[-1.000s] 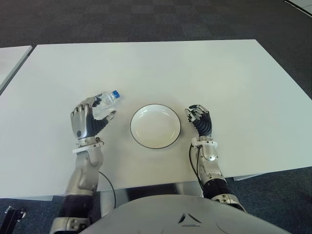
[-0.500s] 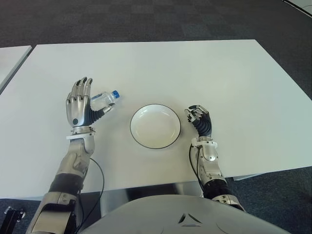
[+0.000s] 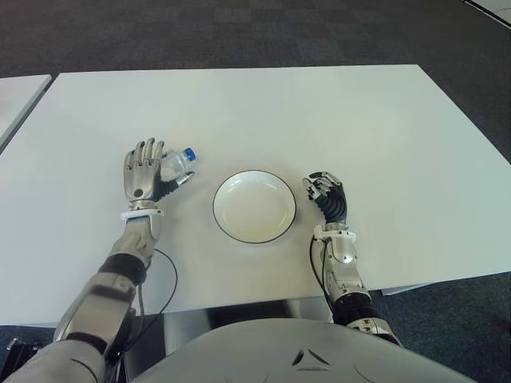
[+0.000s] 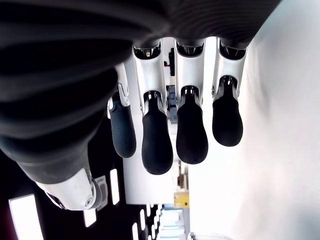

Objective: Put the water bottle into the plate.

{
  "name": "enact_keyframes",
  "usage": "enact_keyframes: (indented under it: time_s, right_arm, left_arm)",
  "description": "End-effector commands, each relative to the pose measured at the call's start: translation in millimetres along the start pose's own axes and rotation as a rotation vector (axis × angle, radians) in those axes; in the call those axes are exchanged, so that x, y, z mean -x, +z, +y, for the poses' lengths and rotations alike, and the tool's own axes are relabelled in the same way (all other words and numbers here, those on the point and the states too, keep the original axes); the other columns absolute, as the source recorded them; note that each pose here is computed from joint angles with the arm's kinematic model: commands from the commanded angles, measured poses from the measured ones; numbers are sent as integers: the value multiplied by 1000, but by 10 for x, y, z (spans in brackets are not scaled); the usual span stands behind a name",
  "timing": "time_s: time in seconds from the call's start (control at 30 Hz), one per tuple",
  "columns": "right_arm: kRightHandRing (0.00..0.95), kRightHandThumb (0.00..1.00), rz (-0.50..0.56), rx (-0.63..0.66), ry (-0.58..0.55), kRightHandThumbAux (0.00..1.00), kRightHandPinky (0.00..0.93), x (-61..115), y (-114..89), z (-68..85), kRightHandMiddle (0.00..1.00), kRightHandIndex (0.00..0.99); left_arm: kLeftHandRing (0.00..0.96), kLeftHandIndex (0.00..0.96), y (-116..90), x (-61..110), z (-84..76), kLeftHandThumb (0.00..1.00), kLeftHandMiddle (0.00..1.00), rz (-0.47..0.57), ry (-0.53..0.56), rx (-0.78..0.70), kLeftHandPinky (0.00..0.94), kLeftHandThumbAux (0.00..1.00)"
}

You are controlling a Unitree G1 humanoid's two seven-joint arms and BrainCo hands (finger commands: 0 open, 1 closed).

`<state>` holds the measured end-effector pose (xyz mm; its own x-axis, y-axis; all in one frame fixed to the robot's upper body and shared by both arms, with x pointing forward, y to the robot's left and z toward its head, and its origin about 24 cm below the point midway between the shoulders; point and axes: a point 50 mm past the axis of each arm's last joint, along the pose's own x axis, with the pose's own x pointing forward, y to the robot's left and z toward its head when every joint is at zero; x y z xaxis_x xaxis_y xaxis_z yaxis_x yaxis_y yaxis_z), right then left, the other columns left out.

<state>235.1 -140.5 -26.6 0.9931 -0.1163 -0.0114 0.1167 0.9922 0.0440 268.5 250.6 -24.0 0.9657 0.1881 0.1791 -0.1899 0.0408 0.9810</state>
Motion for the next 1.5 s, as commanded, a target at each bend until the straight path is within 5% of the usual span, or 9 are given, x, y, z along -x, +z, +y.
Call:
enact_keyframes:
  time_s: [0.03,0.6,1.07,1.13,1.3,1.37,1.5]
  right_arm:
    - [697,702,210,-4,-27,728,675,268,-374,-22,710,434]
    - [689,702,198,-13,-30,728,677,270,-363,-9,699,434]
    - [690,703,200,-17,-60,728,676,289,-358,-19,700,434]
    - [688,703,201,-16,-63,728,676,292,-358,-23,698,434]
    - [677,703,205,-12,-68,728,666,295,-363,-33,688,434]
    - [674,703,205,-12,-68,727,663,297,-364,-38,685,434]
    - [675,703,203,-16,-65,727,670,296,-362,-36,685,434]
  left_arm:
    - [0,0,-34,-17,-137,576,0,-23,-160,-25,0,147]
    - [0,0,44,43,-360,558,0,-74,-479,-108,0,174]
    - [0,0,-17,64,-417,564,0,4,-662,-67,50,266]
    - [38,0,-32,66,-420,581,26,25,-685,-40,110,295]
    - [414,372,-61,62,-416,696,413,60,-718,14,424,379]
    - [513,444,-63,61,-414,729,512,65,-716,27,504,413]
    - [665,410,-68,62,-403,816,532,69,-683,54,658,602]
